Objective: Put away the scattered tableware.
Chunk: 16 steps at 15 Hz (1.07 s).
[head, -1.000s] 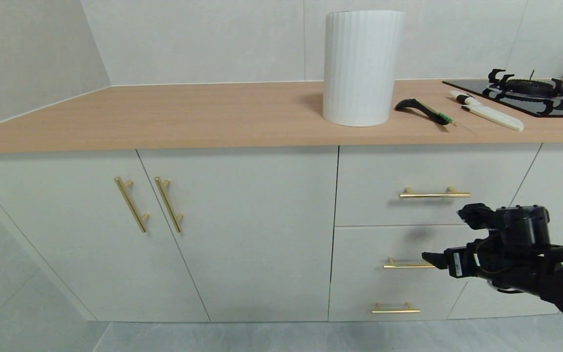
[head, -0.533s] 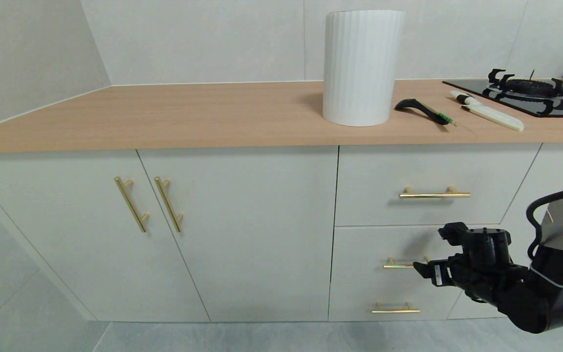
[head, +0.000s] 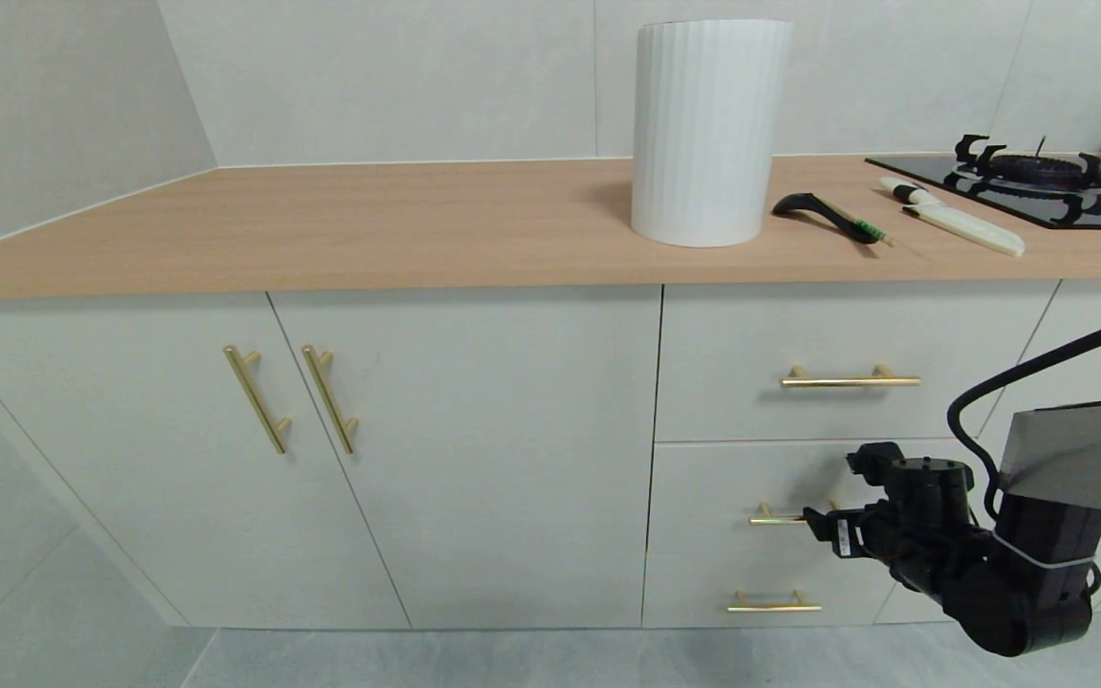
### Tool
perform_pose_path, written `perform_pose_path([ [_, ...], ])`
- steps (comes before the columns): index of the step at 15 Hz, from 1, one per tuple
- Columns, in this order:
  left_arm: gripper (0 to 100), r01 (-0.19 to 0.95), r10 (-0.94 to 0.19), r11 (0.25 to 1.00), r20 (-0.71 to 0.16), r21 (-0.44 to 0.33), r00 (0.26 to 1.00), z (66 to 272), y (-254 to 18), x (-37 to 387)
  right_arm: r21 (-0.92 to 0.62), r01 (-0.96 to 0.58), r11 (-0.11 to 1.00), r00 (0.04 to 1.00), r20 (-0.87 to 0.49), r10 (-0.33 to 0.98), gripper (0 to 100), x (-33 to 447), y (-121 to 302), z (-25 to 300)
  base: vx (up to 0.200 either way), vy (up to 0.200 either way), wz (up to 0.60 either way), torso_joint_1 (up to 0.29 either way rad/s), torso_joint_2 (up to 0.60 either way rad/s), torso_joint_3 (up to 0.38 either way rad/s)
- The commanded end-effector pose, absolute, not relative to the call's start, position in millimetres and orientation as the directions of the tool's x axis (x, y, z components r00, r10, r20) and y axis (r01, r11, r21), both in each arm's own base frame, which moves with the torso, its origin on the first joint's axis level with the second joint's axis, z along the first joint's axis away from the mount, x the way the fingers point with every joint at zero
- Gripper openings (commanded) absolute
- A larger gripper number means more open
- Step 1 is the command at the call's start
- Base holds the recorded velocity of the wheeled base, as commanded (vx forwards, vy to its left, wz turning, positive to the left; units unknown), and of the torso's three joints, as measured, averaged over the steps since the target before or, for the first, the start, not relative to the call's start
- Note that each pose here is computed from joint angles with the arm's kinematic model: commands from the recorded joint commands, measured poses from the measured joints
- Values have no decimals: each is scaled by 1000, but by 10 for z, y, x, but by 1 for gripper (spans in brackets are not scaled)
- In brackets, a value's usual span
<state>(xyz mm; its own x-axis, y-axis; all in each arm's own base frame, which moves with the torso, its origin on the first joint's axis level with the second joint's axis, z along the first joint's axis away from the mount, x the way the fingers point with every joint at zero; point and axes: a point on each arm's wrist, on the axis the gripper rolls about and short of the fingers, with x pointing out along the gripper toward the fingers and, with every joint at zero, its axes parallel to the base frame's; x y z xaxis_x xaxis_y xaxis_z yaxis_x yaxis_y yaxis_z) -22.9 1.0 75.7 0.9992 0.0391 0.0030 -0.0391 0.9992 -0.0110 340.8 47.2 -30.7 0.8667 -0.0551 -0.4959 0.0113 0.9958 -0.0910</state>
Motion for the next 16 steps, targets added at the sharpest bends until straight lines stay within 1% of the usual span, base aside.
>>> perform_pose_path([
  [1, 100, -40, 40, 999, 2, -12, 999, 756, 10, -228, -97, 10, 995, 856, -514, -58, 100, 3384, 465, -352, 0, 0, 0, 0, 0, 0],
  [5, 100, -40, 40, 999, 2, -12, 999, 756, 10, -228, -106, 1, 994, 852, -520, -57, 100, 3268, 434, -247, 0, 0, 0, 0, 0, 0],
  [7, 100, -40, 40, 999, 2, -11, 999, 756, 10, -228, -103, -28, 994, 835, -549, -33, 100, 3165, 425, -168, 0, 0, 0, 0, 0, 0],
  [9, 100, -40, 40, 999, 2, -12, 999, 756, 10, -228, -86, -49, 995, 847, -532, -4, 100, 3018, 414, 244, 0, 0, 0, 0, 0, 0],
  [10, 100, -40, 40, 999, 2, -12, 999, 756, 10, -228, -74, -73, 995, 847, -531, 23, 100, 2881, 413, 567, 0, 0, 0, 0, 0, 0],
  [12, 100, -40, 40, 999, 2, -12, 999, 756, 10, -228, -18, -170, 985, 826, -548, 132, 100, 2528, 414, 1174, 0, 0, 0, 0, 0, 0],
  [13, 100, -40, 40, 999, 2, -11, 999, 756, 10, -228, -10, -183, 983, 822, -550, 147, 100, 2464, 407, 1266, 0, 0, 0, 0, 0, 0],
  [14, 100, -40, 40, 999, 2, -11, 999, 756, 10, -228, 17, -227, 974, 811, -549, 199, 100, 2152, 377, 1785, 0, 0, 0, 0, 0, 0],
  [15, 100, -40, 40, 999, 2, -12, 999, 756, 10, -228, 18, -231, 973, 811, -548, 203, 100, 2093, 377, 1940, 0, 0, 0, 0, 0, 0],
  [16, 100, -40, 40, 999, 2, -12, 999, 756, 10, -228, 18, -231, 973, 817, -539, 204, 100, 2108, 380, 2031, 0, 0, 0, 0, 0, 0],
])
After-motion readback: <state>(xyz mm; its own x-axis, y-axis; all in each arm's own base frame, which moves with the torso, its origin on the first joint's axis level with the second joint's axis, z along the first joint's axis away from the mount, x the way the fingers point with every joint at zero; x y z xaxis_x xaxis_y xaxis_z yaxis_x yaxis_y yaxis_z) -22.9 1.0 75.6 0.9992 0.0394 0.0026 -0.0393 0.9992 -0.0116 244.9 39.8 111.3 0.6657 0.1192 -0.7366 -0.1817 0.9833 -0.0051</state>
